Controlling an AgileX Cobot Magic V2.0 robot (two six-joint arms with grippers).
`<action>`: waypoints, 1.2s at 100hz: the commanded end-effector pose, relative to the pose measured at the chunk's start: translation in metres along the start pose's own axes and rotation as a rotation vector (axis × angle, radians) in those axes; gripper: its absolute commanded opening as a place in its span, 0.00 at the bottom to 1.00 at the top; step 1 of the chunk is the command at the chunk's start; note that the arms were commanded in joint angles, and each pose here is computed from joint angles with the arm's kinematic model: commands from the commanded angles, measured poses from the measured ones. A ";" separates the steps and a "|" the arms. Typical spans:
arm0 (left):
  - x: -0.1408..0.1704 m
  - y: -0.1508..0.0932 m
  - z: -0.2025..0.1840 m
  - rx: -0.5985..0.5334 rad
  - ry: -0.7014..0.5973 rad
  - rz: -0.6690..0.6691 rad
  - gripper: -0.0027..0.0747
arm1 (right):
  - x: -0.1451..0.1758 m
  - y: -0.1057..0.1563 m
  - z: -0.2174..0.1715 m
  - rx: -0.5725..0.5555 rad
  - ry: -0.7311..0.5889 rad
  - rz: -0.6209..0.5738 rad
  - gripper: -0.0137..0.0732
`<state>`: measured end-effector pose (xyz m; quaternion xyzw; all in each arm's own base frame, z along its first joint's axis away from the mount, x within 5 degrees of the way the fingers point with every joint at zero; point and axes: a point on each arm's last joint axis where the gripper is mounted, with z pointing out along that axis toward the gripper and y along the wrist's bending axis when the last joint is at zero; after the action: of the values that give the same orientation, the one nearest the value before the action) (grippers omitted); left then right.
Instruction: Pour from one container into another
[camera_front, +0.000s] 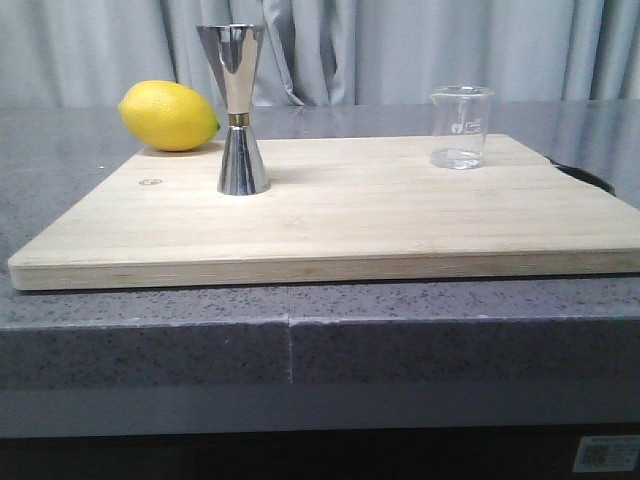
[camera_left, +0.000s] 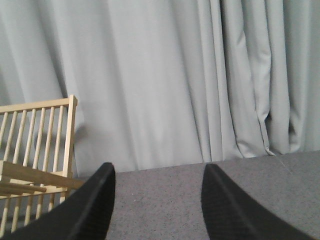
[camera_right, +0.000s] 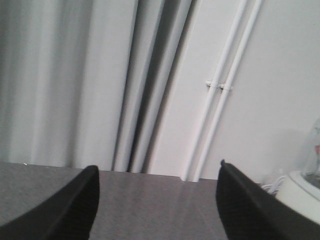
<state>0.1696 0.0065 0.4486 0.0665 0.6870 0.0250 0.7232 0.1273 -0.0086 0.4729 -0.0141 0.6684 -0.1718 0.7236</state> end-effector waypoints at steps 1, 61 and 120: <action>-0.007 0.005 -0.006 -0.064 -0.067 -0.030 0.50 | -0.010 0.002 -0.003 -0.044 -0.097 0.090 0.67; 0.037 0.002 -0.023 -0.128 -0.028 -0.076 0.50 | 0.025 0.032 0.007 -0.177 -0.125 -0.010 0.67; 0.045 -0.004 -0.022 -0.096 -0.017 -0.089 0.49 | 0.041 0.039 0.009 -0.203 -0.046 0.133 0.67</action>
<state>0.1522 0.0089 0.3949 0.0223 0.7013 0.0280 0.7120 0.1509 0.0135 0.4142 -0.0586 0.6782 -0.0846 0.7276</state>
